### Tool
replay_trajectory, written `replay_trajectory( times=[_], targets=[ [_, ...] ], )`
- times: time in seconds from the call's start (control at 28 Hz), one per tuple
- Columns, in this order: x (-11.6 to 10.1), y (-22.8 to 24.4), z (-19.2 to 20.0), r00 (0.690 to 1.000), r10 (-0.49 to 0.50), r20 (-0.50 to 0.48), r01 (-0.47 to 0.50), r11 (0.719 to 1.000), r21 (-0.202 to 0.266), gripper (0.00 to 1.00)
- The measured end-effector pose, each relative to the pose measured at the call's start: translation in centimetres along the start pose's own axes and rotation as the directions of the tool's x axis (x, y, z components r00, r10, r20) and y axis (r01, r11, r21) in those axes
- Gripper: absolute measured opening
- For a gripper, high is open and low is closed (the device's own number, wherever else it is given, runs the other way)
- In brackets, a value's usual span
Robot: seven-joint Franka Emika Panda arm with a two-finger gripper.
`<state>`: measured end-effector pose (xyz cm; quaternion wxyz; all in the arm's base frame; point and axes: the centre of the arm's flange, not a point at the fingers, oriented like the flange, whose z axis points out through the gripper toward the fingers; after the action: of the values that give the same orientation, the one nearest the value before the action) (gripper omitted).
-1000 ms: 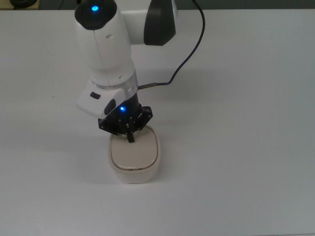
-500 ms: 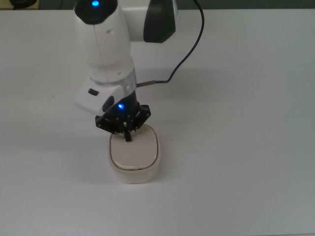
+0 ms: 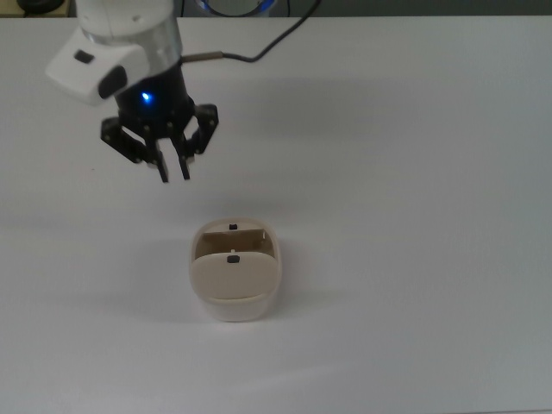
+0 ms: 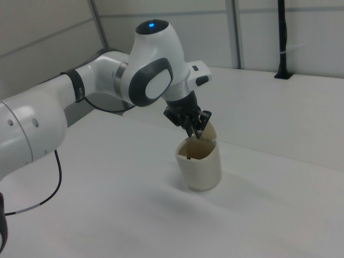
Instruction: Open the trash can
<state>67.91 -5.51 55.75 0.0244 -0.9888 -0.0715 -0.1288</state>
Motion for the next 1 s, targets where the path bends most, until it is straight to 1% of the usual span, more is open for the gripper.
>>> replay_trajectory(
  times=[0.11,0.14,0.18,0.25,0.29,0.32,0.36,0.39,0.54,0.68,0.75,1.0],
  targets=[
    [-1.0,1.1,-1.2,0.999,0.019,0.033,-0.019,1.0,0.0,0.37],
    [-1.5,1.7,-1.7,0.998,0.031,0.049,-0.031,1.0,-0.001,0.43],
    [-1.9,2.2,-2.2,0.998,0.039,0.058,-0.039,0.999,-0.003,0.45],
    [-2.7,3.2,-3.0,0.995,0.056,0.081,-0.055,0.998,-0.01,0.52],
    [-3.1,3.6,-3.4,0.994,0.062,0.095,-0.061,0.998,-0.017,0.55],
    [-3.7,4.2,-3.8,0.991,0.07,0.115,-0.067,0.997,-0.028,0.62],
    [-4.0,4.5,-4.0,0.989,0.074,0.127,-0.07,0.997,-0.035,0.63],
    [-4.2,4.7,-4.2,0.987,0.075,0.141,-0.069,0.997,-0.046,0.7],
    [-4.7,5.0,-4.1,0.982,0.073,0.172,-0.06,0.995,-0.077,0.85],
    [-4.7,5.1,-3.8,0.981,0.07,0.18,-0.054,0.995,-0.089,0.97],
    [-4.8,5.2,-3.8,0.981,0.068,0.184,-0.051,0.994,-0.098,1.0],
    [-4.8,5.3,-3.7,0.98,0.067,0.187,-0.048,0.993,-0.106,1.0]
  ],
)
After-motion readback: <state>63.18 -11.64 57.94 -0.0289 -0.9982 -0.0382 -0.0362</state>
